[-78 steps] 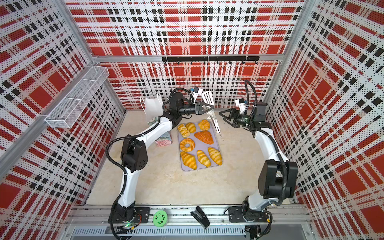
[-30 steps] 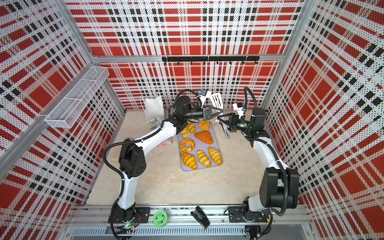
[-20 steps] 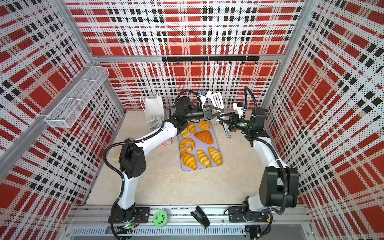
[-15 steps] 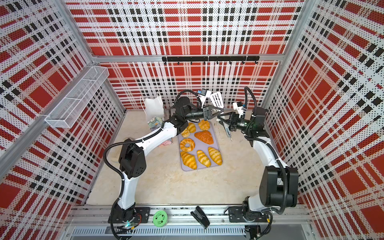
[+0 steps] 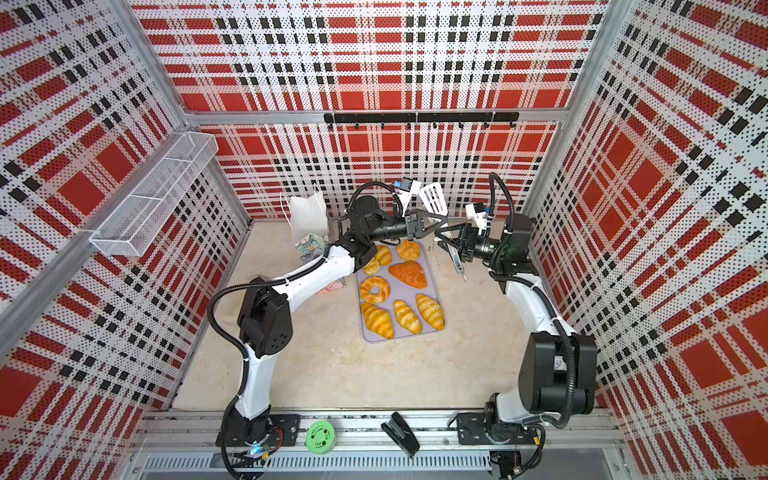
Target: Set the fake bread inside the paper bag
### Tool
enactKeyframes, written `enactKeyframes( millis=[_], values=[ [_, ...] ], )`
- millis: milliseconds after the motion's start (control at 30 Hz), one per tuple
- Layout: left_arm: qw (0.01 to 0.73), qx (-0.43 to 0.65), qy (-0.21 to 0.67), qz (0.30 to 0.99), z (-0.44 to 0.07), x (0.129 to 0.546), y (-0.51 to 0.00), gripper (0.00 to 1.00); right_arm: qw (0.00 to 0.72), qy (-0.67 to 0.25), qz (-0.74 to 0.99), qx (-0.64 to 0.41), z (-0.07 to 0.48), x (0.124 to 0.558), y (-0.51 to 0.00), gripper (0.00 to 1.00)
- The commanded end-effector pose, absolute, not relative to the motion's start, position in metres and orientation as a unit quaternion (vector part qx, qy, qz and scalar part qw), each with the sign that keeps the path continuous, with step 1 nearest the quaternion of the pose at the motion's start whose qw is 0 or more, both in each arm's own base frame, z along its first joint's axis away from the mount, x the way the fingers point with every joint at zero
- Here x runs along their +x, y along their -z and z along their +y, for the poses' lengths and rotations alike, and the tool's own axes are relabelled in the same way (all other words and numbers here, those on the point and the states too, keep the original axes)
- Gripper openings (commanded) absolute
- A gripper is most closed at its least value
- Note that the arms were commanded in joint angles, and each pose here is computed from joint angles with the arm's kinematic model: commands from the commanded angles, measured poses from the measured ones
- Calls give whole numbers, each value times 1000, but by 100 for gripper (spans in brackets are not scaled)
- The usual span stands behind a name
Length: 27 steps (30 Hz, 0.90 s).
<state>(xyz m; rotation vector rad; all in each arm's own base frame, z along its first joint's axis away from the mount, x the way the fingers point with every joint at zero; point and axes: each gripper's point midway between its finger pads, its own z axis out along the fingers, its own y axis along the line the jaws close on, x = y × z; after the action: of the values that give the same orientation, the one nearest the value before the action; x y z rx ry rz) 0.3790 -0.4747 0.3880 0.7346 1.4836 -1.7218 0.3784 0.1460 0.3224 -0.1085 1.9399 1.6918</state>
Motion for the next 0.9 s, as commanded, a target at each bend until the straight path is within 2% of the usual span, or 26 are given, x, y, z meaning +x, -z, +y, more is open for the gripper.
enactKeyframes(
  millis=[0,867],
  values=[
    [379,309,689,535,-475,349,-423,9,303,-623,719,-56,147,383,-329,91],
    [339,303,712,535,-482,333,-410,10,328,-614,713,-84,146,388,-343,88]
  ],
)
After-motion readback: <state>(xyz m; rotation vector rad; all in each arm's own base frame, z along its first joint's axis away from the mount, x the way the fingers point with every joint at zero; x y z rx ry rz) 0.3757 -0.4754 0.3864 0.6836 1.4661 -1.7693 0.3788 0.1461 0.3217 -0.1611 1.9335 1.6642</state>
